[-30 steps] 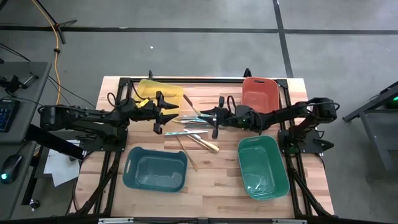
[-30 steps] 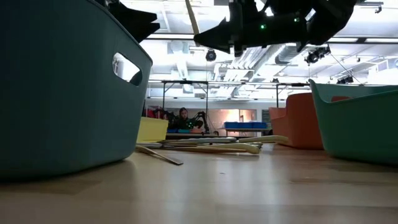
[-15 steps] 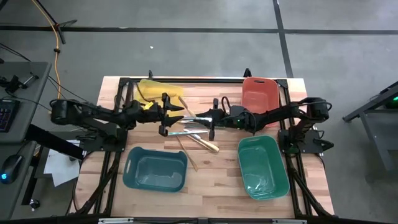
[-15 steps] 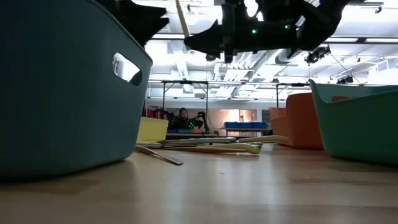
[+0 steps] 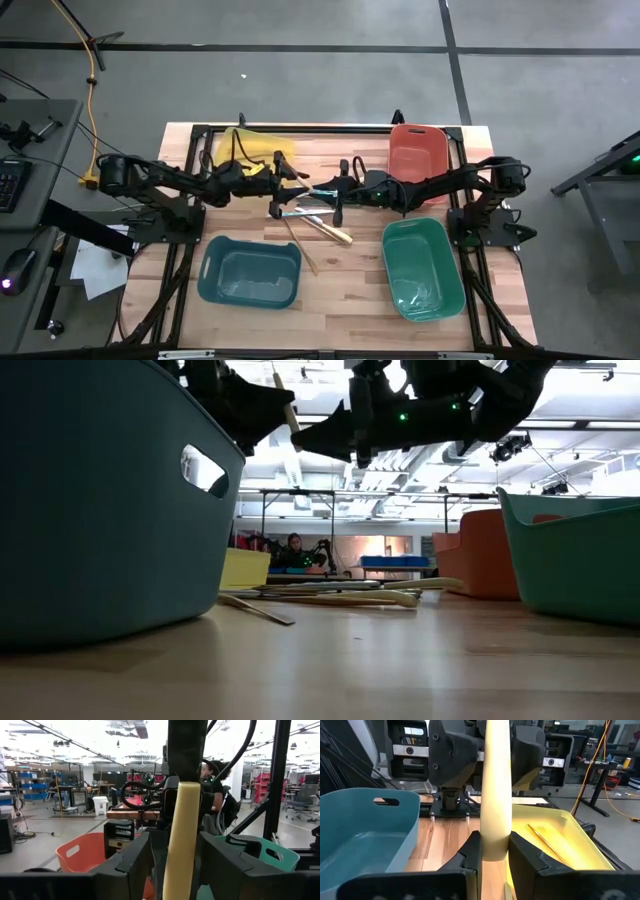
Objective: Sort silverware by color (type)
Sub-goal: Put the yellow knife into the blue bin
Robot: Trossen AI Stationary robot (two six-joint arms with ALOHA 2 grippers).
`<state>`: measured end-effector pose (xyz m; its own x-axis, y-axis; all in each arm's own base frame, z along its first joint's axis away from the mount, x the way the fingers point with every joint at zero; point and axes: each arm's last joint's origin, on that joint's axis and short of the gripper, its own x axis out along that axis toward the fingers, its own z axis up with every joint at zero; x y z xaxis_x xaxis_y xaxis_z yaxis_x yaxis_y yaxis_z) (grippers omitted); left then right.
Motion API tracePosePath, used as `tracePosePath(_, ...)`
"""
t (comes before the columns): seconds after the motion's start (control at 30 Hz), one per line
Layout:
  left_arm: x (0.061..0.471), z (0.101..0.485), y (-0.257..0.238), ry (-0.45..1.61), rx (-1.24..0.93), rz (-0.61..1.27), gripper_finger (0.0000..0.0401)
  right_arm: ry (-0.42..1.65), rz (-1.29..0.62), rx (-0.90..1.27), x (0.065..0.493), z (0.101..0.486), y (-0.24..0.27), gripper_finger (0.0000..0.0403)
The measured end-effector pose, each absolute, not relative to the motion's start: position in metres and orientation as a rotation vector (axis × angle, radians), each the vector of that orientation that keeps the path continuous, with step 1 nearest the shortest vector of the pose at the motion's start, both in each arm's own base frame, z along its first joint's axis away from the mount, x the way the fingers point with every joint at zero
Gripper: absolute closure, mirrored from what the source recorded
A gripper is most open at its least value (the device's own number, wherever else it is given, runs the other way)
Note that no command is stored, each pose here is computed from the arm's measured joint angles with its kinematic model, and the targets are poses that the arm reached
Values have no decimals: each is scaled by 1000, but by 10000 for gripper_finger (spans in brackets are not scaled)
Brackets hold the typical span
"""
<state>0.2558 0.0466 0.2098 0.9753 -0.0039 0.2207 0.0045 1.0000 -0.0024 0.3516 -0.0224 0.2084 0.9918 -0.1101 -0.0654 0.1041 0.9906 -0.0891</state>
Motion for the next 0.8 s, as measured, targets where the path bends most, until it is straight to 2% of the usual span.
tracePosePath(0.13,256,210,46,-223,5,-5,272,73,-108,-86,352,208,-22,352)
tracePosePath(0.3,256,209,46,-218,17,-4,360,74,-109,-84,352,208,-22,340)
tracePosePath(0.53,256,208,47,-198,18,5,361,84,-108,-86,351,209,-22,302)
tracePosePath(0.8,237,212,57,-165,16,60,361,215,-165,-116,333,225,-25,297)
